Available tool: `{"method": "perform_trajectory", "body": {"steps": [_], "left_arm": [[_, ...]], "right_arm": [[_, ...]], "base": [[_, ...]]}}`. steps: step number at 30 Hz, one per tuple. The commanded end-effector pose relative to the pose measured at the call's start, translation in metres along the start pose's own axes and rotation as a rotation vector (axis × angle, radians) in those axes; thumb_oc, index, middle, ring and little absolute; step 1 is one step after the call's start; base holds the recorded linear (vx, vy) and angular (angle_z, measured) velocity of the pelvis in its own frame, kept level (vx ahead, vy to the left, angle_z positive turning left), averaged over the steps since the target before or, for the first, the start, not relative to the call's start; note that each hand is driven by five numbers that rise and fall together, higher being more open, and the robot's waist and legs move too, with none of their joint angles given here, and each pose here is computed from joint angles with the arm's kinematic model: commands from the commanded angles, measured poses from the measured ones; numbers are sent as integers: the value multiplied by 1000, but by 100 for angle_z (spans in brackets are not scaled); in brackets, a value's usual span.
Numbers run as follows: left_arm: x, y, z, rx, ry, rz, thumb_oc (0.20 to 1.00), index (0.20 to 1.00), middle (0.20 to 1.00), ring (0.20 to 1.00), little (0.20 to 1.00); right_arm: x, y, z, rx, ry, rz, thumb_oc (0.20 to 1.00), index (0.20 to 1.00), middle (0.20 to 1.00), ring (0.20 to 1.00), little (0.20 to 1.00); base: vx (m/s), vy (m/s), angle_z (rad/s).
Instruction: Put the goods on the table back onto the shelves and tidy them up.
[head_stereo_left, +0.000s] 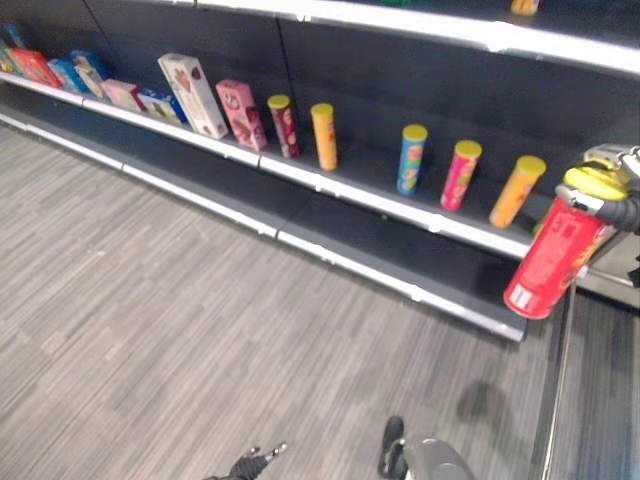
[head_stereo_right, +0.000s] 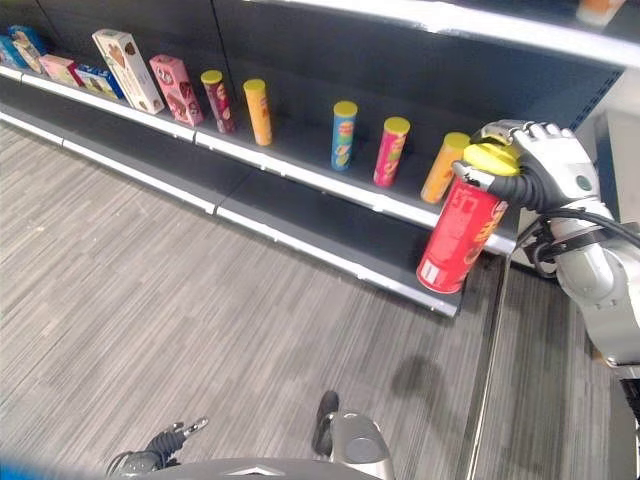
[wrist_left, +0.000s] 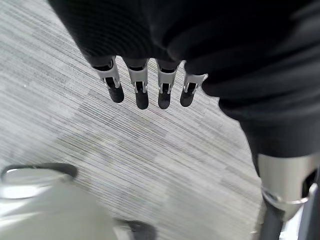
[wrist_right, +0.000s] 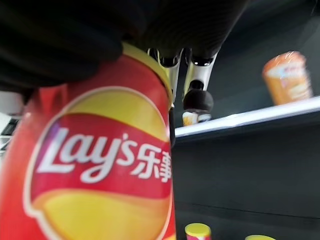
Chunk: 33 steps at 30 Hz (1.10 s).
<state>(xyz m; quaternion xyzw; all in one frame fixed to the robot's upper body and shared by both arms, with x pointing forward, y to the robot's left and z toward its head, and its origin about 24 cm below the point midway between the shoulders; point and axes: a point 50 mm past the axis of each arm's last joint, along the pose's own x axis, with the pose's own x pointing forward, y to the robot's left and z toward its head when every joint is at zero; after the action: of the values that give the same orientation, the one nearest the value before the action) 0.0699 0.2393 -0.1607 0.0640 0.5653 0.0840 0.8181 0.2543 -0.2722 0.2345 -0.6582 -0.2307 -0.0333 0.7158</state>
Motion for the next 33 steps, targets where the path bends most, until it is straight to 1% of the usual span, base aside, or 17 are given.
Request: {"method": "perform_trajectory", "body": {"steps": [1,8,16,20,23,29,33], "left_arm": [[-3,34,4,69,-13,80,1000,1000,1000,1000,1000],[-3,40,9,33,-31,112,1000,1000,1000,1000,1000],[-5,44,5,-14,-38,135,1000,1000,1000,1000,1000],[-6,42,-5,-16,-13,138,1000,1000,1000,1000,1000],[-6,44,-8,-4,7,136,1000,1000,1000,1000,1000],[-7,55,-2,35,-9,166,1000,1000,1000,1000,1000],[-8,61,-4,39,2,189,1000,1000,1000,1000,1000]], "right_arm": [[12,-21,2,14,-20,-126,200,200,200,200,200],[20,-20,7,14,-50,-109,200,200,200,200,200],[24,-17,5,30,-47,-114,200,200,200,200,200],[30,-13,13,43,-86,-101,200,200,200,200,200],[28,-7,9,37,-58,-71,200,200,200,200,200],[30,11,8,52,-22,-15,200,200,200,200,200],[35,13,9,53,-24,-15,200,200,200,200,200]], "base": [[161,-107,-4],[174,1,-17],[213,175,-28],[226,311,-60],[250,429,-73],[218,433,2],[103,336,-9]]}}
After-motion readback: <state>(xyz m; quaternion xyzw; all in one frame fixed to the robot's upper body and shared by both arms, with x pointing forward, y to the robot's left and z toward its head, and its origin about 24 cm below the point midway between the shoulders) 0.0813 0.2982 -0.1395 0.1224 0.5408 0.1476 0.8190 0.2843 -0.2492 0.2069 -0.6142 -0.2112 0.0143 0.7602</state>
